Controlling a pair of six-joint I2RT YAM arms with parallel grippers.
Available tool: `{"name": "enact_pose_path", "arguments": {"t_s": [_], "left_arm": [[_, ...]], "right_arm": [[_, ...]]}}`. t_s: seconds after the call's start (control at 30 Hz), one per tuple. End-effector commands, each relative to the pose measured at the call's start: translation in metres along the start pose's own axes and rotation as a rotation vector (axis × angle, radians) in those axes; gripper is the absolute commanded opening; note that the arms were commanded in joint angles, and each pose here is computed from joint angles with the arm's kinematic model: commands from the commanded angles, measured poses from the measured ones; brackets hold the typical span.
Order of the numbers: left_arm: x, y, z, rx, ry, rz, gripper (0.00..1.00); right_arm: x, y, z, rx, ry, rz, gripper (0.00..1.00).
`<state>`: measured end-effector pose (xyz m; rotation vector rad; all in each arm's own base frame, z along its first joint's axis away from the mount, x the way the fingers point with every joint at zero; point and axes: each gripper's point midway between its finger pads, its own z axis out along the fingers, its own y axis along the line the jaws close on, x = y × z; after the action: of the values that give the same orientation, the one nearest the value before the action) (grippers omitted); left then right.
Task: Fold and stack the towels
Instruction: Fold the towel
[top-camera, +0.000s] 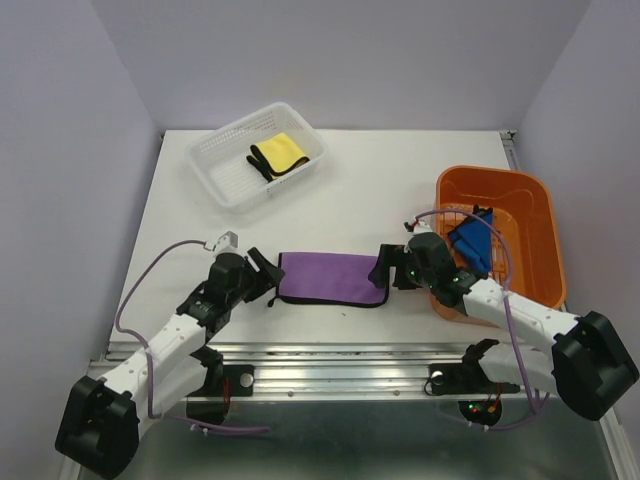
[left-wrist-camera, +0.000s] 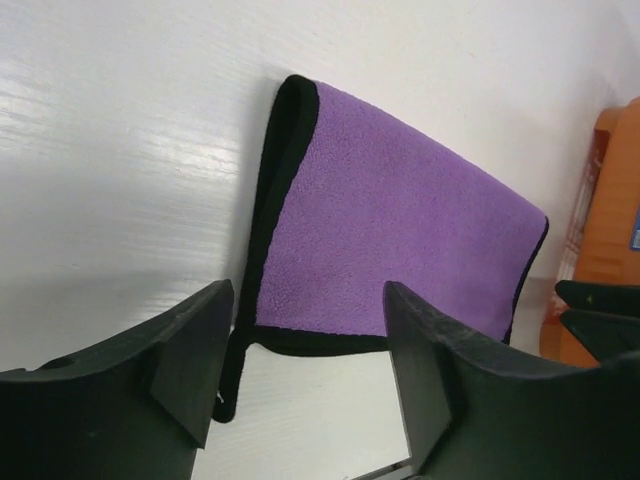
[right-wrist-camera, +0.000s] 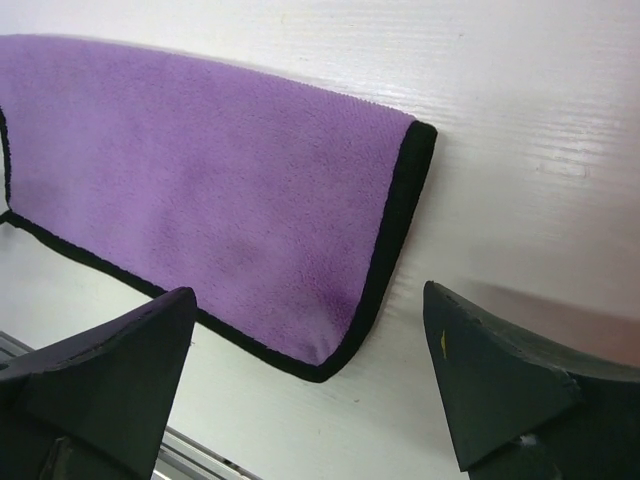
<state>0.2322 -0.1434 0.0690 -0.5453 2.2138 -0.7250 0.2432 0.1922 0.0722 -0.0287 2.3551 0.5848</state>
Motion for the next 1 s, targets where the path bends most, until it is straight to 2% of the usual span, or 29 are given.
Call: {"name": "enact_pose_path", "arguments": {"t_s": [0.0,0.13,0.2,0.3,0.4,0.63,0.77,0.8,0.83,0.87,0.9,0.93,0.97], "left_arm": [[-0.011,-0.013,-0.007,0.015,-0.015,0.030,0.84],[-0.016,-0.009,-0.003,-0.018,-0.037,0.043,0.91],[-0.019,-0.010,-0.002,-0.024,-0.039,0.060,0.99],[-0.023,-0.008,0.003,-0.055,-0.045,0.073,0.99],[-0.026,-0.008,0.010,-0.075,-0.040,0.105,0.99],[-0.010,-0.002,0.034,-0.111,0.035,0.140,0.98],[-0.003,-0.003,0.044,-0.111,0.058,0.154,0.86],[-0.003,-0.002,0.046,-0.116,0.062,0.155,0.74],[0.002,0.001,0.049,-0.127,0.078,0.159,0.68],[0.002,0.000,0.050,-0.124,0.080,0.159,0.63],[0.004,0.001,0.050,-0.128,0.085,0.159,0.51],[0.006,0.000,0.051,-0.122,0.089,0.160,0.48],[0.009,0.002,0.052,-0.125,0.097,0.164,0.47]], "right_arm": [[-0.027,0.022,-0.009,-0.062,-0.068,-0.015,1.00],[-0.030,0.034,-0.012,-0.106,-0.056,-0.021,1.00],[-0.031,0.036,-0.010,-0.095,-0.045,-0.021,1.00],[-0.025,0.039,-0.006,-0.075,-0.014,-0.023,1.00],[-0.028,0.030,0.003,0.022,-0.026,-0.003,1.00],[-0.015,0.007,0.018,0.200,0.021,0.016,1.00],[-0.006,-0.001,0.022,0.255,0.052,0.024,1.00],[-0.002,-0.008,0.021,0.297,0.057,0.041,1.00],[-0.002,-0.011,0.021,0.315,0.055,0.052,0.98],[0.000,-0.013,0.021,0.328,0.059,0.053,0.95],[0.001,-0.018,0.020,0.350,0.058,0.063,0.92],[0.001,-0.018,0.020,0.350,0.056,0.066,0.87],[0.003,-0.017,0.020,0.342,0.060,0.066,0.78]]}}
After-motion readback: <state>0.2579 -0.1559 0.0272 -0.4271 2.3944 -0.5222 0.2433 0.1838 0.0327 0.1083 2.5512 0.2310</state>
